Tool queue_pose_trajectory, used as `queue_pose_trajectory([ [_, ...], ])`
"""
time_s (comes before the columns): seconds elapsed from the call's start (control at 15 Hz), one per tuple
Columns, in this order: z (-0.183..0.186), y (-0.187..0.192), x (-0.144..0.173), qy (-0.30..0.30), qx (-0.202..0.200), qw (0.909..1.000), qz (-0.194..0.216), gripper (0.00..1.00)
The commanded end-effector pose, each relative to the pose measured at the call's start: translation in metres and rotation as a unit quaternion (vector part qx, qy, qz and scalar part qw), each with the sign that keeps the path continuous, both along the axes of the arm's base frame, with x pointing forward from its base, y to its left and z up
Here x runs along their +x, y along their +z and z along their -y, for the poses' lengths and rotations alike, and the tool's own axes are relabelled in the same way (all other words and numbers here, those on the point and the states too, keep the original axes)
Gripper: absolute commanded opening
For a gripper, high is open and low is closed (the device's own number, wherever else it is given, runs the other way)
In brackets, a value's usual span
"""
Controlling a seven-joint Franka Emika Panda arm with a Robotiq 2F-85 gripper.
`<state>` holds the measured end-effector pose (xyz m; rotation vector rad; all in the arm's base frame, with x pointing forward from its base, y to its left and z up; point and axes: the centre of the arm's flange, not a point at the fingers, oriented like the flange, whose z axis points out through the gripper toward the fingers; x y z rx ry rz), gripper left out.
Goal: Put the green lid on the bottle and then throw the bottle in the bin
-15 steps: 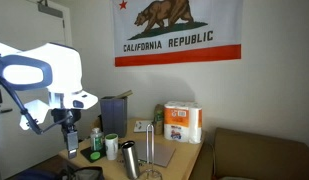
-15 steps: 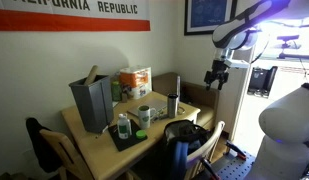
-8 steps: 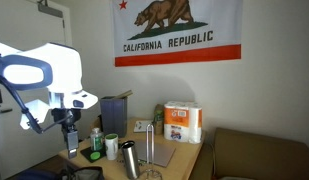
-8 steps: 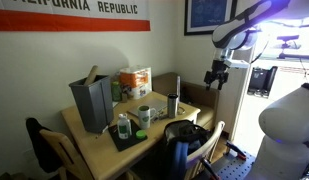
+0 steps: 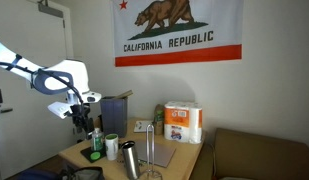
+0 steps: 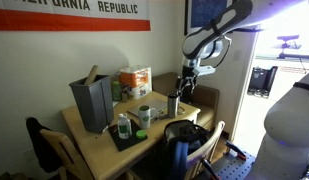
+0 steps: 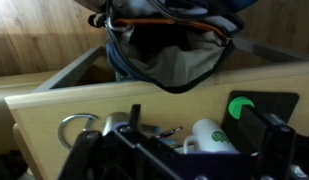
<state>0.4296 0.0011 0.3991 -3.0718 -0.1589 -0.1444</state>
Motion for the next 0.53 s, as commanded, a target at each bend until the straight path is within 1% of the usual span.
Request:
queue_pose_trajectory([
  [0.0, -0.068, -0.04, 0.058, 0.037, -0.011, 0.9992, 0.002, 1.0],
  [0.13, -0.099, -0.064, 0.074, 0.053, -0.008, 0.9985, 0.011, 1.0],
  [0.47, -0.138, -0.12, 0.108, 0.071, 0.012, 0.9966, 0.038, 1.0],
])
